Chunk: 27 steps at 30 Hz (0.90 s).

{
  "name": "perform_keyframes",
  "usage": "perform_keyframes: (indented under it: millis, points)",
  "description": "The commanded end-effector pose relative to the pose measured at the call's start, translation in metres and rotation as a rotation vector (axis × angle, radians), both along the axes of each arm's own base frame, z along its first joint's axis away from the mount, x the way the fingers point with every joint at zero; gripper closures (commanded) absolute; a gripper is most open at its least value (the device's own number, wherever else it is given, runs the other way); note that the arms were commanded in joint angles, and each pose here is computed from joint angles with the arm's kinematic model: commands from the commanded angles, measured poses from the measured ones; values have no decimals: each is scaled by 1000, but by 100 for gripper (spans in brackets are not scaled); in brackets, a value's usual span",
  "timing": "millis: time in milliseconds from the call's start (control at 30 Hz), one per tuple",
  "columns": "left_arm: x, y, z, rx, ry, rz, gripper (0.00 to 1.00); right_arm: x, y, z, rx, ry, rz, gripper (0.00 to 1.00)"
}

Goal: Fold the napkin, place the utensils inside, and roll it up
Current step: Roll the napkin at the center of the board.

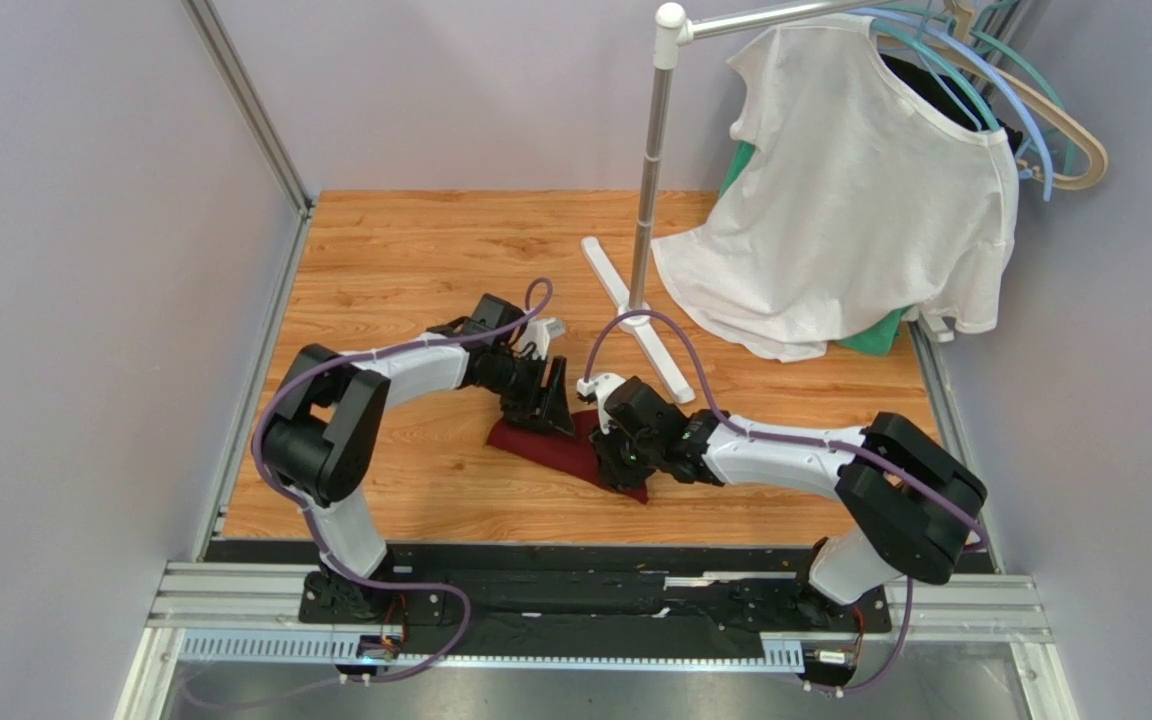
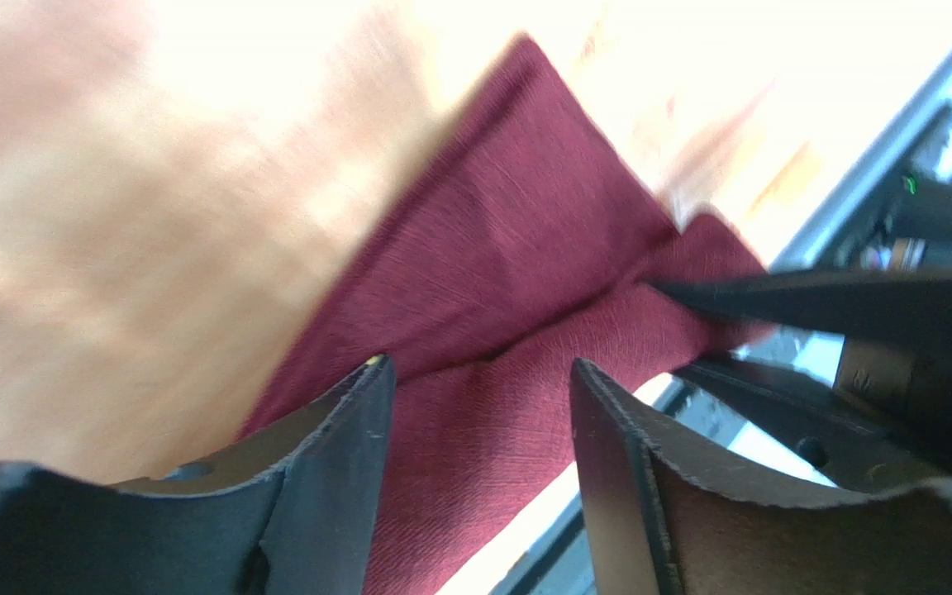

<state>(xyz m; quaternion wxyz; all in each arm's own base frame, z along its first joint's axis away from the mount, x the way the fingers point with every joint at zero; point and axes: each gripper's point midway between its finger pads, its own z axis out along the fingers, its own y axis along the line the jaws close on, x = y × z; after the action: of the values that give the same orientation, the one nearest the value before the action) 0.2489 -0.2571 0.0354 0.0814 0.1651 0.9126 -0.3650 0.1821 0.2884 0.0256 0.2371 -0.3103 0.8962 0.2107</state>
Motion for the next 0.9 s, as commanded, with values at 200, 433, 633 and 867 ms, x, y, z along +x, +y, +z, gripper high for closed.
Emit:
perform_keyframes:
  millis: [200, 433, 633, 867]
  points:
    - [78, 39, 88, 127, -316, 339, 32, -24, -17, -29, -45, 108, -77, 83]
    - [52, 88, 66, 153, -357, 579, 31, -30, -14, -29, -7, 130, -87, 83]
    - [28, 94, 52, -34, -330, 653, 31, -39, -7, -37, 13, 184, -55, 84]
    - [25, 108, 38, -16, -322, 737, 30, -46, -5, -46, 24, 225, -55, 85]
